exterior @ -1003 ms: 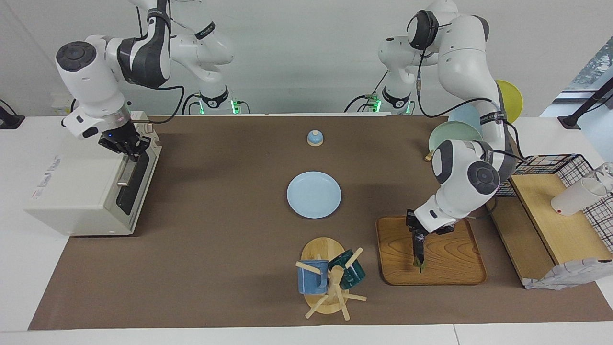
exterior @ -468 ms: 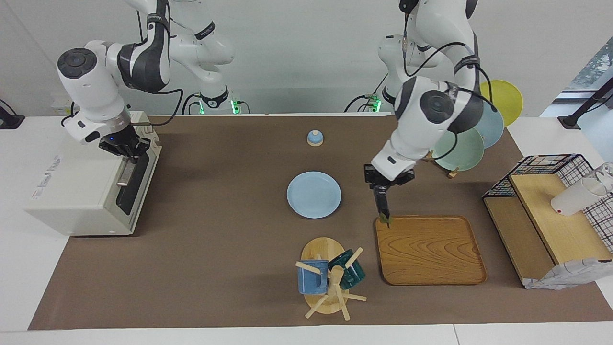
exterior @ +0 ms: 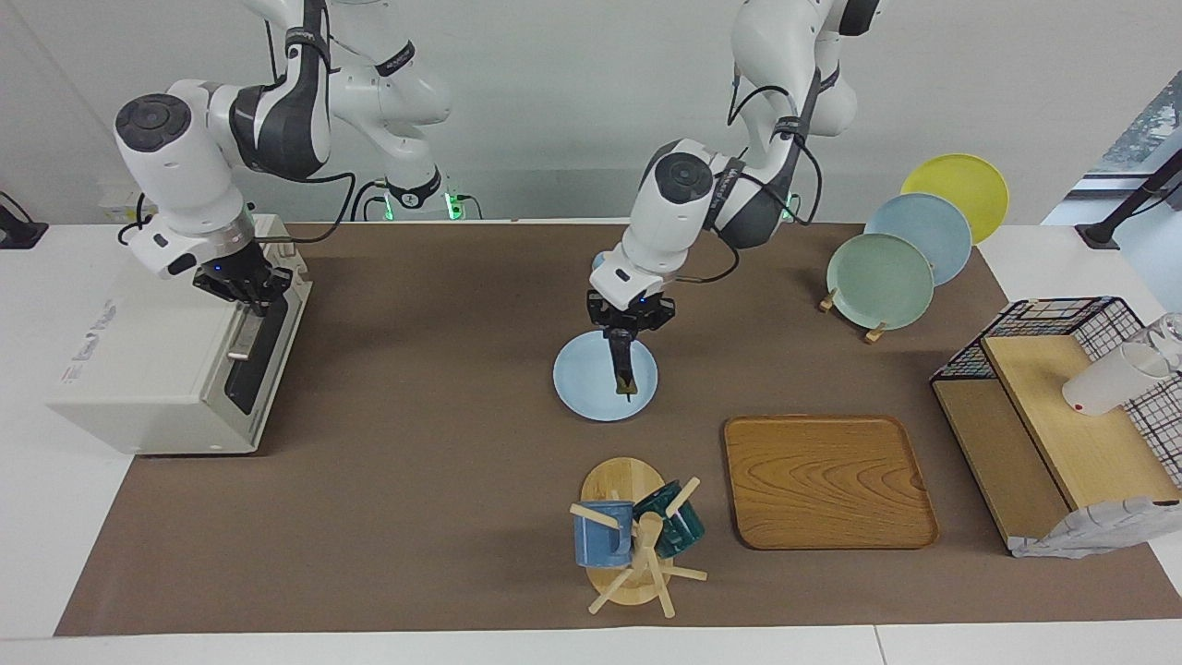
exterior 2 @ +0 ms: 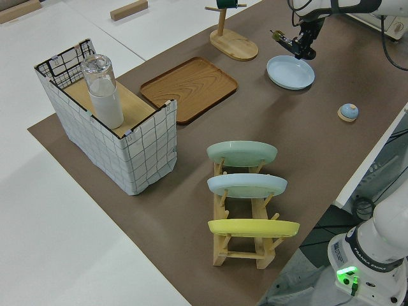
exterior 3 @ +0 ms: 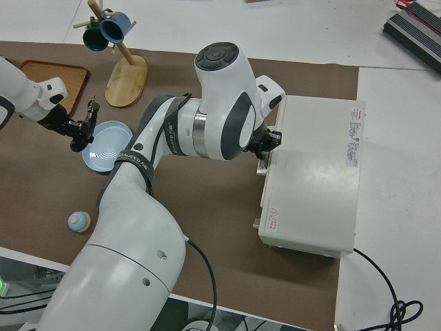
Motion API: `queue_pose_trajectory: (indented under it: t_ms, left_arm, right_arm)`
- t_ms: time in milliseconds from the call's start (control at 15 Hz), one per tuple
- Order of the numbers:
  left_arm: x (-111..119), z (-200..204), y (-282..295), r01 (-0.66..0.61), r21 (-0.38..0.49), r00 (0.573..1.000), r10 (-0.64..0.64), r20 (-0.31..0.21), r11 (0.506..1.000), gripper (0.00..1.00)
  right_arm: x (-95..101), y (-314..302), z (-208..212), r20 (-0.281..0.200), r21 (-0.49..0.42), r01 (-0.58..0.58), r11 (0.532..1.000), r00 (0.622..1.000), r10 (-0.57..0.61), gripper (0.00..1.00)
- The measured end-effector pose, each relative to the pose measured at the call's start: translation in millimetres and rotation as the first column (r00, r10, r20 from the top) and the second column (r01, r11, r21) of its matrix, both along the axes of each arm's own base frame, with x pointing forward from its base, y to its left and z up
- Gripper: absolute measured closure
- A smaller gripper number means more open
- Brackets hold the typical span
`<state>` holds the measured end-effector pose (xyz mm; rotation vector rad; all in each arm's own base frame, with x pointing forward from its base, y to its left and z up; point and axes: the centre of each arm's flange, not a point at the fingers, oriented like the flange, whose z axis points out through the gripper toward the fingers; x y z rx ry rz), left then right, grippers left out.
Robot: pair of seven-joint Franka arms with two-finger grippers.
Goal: Put eggplant into oven
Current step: 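Carry the eggplant onto the blue plate while the right gripper pulls the oven door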
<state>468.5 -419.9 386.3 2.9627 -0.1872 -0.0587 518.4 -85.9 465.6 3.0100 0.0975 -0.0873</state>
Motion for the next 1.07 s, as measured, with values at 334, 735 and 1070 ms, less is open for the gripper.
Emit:
queue_pose_trajectory:
  t_ms: [334, 735, 1070]
  left_arm:
    - [-13, -54, -12, -0.001, 0.006, 1.000, 0.001, 0.001, 1.000, 0.57]
    - [-10, -66, -9, -0.008, 0.007, 1.000, 0.008, 0.005, 1.000, 0.52]
    - [8, -50, 8, -0.033, 0.004, 0.999, 0.033, 0.013, 0.999, 0.15]
  right_arm:
    - [12.0, 59, -27, 0.027, 0.029, -0.028, 0.999, 0.999, 0.027, 0.99]
    - [21.4, 71, -75, 0.022, 0.047, -0.030, 0.998, 0.999, 0.029, 0.99]
    - [37.1, 83, 11, -0.022, 0.034, -0.035, 0.999, 0.999, 0.036, 0.99]
